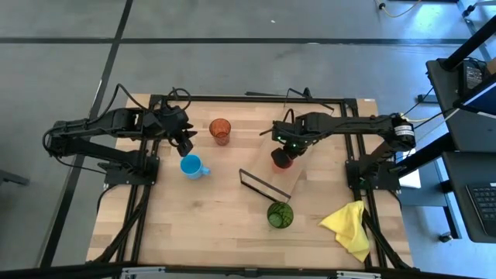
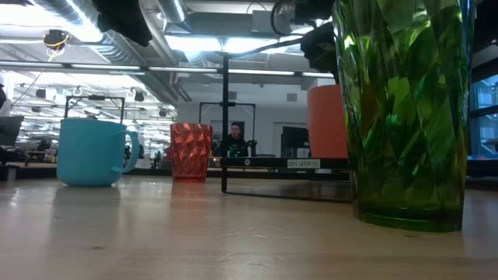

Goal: Stack small to large cups/mugs on shelf
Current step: Put the orange cup on the shelf

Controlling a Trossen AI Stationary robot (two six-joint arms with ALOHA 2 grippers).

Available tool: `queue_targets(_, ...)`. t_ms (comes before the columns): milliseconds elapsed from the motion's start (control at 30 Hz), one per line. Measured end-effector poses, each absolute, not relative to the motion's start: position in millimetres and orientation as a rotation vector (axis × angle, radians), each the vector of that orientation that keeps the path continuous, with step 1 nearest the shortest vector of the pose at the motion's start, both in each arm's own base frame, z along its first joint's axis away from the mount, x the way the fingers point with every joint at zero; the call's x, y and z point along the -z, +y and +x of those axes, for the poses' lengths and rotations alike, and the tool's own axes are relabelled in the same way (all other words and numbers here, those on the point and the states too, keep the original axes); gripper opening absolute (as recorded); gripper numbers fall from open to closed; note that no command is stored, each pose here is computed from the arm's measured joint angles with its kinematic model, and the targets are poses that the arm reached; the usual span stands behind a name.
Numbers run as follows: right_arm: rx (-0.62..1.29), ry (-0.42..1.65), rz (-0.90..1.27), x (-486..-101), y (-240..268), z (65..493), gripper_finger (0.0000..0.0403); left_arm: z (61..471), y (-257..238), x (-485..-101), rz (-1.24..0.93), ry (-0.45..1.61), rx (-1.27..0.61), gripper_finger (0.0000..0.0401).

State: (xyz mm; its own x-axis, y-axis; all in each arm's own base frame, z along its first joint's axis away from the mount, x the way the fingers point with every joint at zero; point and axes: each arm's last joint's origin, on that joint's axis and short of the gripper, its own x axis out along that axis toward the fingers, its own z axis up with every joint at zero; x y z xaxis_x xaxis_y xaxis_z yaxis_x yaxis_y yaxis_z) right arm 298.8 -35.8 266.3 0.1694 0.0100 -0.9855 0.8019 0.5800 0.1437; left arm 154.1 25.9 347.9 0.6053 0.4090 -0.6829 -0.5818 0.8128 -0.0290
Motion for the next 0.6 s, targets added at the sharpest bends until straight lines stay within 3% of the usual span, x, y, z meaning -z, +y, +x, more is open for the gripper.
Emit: queue_targets(600, 0.629, 1.255, 0.787, -276, -31, 303, 0.0029, 153, 26, -347, -0.255, 0.735, -0.586, 0.0127)
